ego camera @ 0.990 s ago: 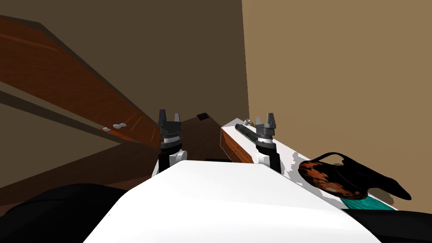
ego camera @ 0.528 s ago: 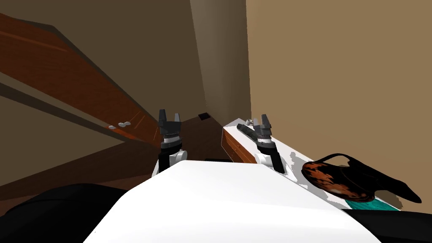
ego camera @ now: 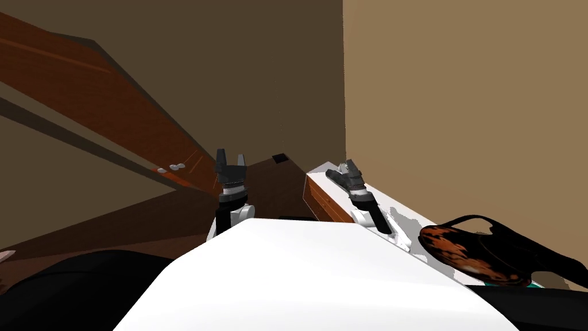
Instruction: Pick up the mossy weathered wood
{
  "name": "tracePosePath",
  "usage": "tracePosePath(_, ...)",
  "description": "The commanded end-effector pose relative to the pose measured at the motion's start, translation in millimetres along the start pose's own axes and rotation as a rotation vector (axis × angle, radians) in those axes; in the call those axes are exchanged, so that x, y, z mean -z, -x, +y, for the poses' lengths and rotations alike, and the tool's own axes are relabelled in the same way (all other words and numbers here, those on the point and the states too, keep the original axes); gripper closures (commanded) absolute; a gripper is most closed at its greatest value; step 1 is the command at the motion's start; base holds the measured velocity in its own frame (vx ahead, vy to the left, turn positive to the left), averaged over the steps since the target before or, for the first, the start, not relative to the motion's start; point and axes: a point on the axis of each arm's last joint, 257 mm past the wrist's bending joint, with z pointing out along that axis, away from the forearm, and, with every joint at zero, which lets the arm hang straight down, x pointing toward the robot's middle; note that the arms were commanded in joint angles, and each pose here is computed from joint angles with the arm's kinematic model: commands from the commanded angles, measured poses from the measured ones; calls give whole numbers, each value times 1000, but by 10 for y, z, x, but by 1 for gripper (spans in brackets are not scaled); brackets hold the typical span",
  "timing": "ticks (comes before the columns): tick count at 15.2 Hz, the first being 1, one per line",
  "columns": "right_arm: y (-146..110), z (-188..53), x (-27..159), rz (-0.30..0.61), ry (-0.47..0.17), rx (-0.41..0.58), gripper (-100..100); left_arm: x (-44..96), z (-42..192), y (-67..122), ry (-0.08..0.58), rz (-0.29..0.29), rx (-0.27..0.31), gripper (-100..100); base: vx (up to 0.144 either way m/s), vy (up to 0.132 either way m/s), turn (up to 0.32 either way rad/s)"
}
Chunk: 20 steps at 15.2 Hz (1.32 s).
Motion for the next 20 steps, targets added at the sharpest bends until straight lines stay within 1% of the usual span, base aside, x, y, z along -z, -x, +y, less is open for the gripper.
tracePosePath(1,-28,-35,11,36,-7,19,-100,0,0,0,0,0,0,0,8,26,24)
tracePosePath(2,-91,-149,52,72,-29,31,-100,0,0,0,0,0,0,0,11,32,74)
tracePosePath(4,-100,-151,55,101,-30,49,-100,0,0,0,0,0,0,0,13,28,51)
tracePosePath(5,-161,-275,110,139,-55,62,-100,0,0,0,0,0,0,0,16,31,87)
tracePosePath(7,-165,-278,114,167,-55,80,-100,0,0,0,0,0,0,0,19,25,54)
tracePosePath(8,-221,-412,184,203,-83,91,-100,0,0,0,0,0,0,0,18,27,80)
tracePosePath(10,-221,-416,191,235,-84,112,-100,0,0,0,0,0,0,0,22,24,68)
tracePosePath(11,-271,-557,275,271,-114,124,-100,0,0,0,0,0,0,0,27,24,89)
tracePosePath(13,-264,-562,284,302,-115,146,-100,0,0,0,0,0,0,0,28,23,67)
tracePosePath(14,-305,-710,385,341,-147,159,-100,0,0,0,0,0,0,0,33,20,93)
tracePosePath(16,-292,-716,394,370,-149,180,-100,0,0,0,0,0,0,0,31,17,73)
tracePosePath(17,-323,-868,511,408,-183,192,-100,0,0,0,0,0,0,0,39,20,76)
tracePosePath(19,-302,-874,521,438,-185,215,-100,0,0,0,0,0,0,0,36,17,91)
tracePosePath(20,-320,-1029,653,475,-222,228,-100,0,0,0,0,0,0,0,40,14,106)
